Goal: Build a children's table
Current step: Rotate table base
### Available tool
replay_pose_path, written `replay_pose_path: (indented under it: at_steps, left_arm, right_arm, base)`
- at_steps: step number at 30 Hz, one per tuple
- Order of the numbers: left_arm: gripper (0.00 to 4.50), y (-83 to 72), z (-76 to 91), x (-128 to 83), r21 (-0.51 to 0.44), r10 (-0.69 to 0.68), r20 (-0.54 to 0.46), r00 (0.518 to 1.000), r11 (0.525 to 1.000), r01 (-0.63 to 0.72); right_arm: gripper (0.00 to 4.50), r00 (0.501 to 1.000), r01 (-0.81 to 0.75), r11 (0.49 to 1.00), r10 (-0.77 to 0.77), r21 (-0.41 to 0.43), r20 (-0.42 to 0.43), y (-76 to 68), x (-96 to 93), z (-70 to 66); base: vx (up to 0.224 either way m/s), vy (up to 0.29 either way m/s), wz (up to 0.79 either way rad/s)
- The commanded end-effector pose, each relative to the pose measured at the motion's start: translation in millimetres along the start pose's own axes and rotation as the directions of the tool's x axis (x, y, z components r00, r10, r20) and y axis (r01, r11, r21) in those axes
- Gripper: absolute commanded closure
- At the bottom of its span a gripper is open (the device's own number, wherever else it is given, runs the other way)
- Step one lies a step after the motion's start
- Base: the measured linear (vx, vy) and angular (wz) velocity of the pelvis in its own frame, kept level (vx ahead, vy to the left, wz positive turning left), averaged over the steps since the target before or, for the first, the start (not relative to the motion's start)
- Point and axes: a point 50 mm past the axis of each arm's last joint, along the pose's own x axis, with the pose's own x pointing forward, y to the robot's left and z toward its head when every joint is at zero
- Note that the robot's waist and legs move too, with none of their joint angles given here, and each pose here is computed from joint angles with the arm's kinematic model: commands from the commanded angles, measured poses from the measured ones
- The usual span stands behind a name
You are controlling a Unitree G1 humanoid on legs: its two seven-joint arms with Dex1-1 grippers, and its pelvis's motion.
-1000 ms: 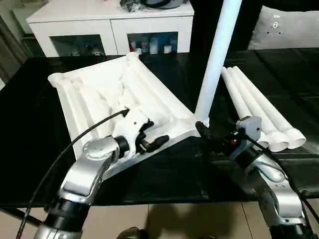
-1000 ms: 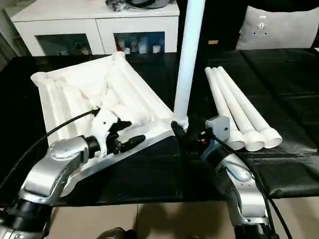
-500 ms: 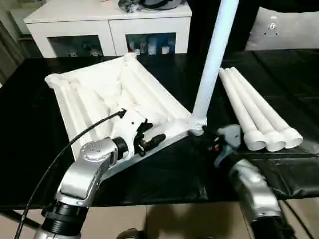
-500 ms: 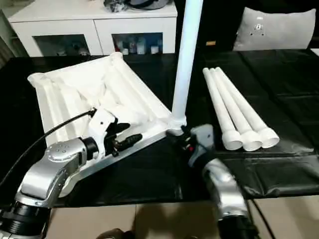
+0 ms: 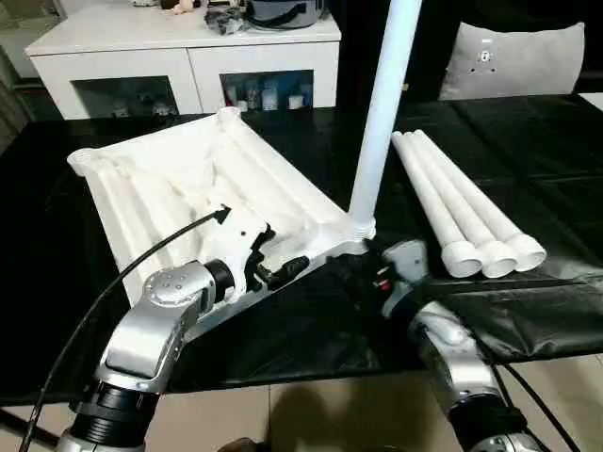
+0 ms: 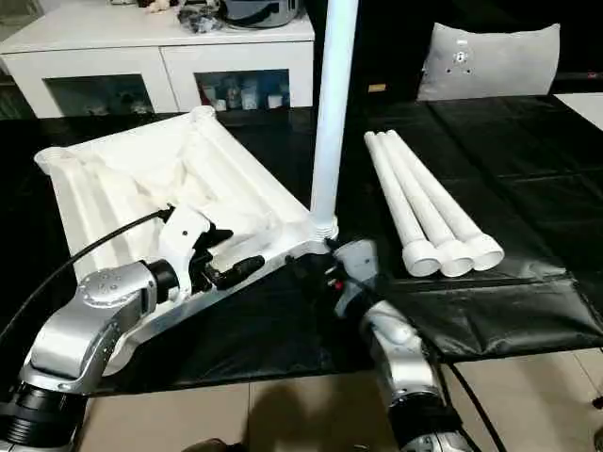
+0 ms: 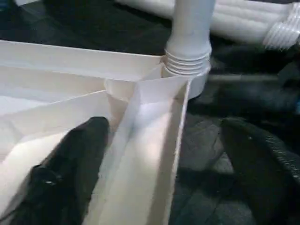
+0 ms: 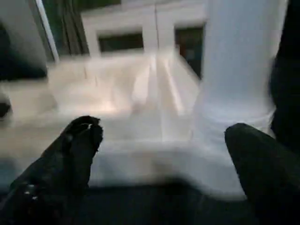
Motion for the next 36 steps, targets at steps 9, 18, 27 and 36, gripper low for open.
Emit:
replay_pose_path:
  at_steps: [9, 18, 27, 36]
  left_arm:
    - [0.30, 16.7, 15.8, -15.3, 0.042, 0.059, 0.019, 0.998, 0.997, -0.059]
    - [0.30, 25.2, 26.0, -36.6, 0.108, 0.095, 0.012, 0.995, 0.990, -0.096]
    - [0.30, 21.3, 43.2, -29.5, 0.140, 0.104, 0.083, 0.991, 0.983, -0.115]
    - [0.30, 2.9, 16.1, -28.7, 0.100, 0.078, 0.031, 0.996, 0.992, -0.081]
  right_arm:
    - [0.00, 0.996, 0.013, 0.989, -0.026, -0.147, -0.085, -4.6, 0.5, 19.4]
    - [0.00, 0.985, -0.012, 0.984, -0.020, -0.179, -0.173, 4.7, 6.5, 24.2]
    - [0.00, 0.992, -0.090, 0.963, 0.064, -0.255, -0.108, -16.2, -14.3, 149.2]
    - [0.00, 0.985, -0.094, 0.993, 0.083, -0.066, -0.150, 25.3, 3.6, 103.9]
  base:
    - [0.000, 0.000, 0.00]
    - [0.000, 0.000, 0.00]
    - [0.004, -0.012, -0.02]
    - [0.006, -0.020, -0.03]
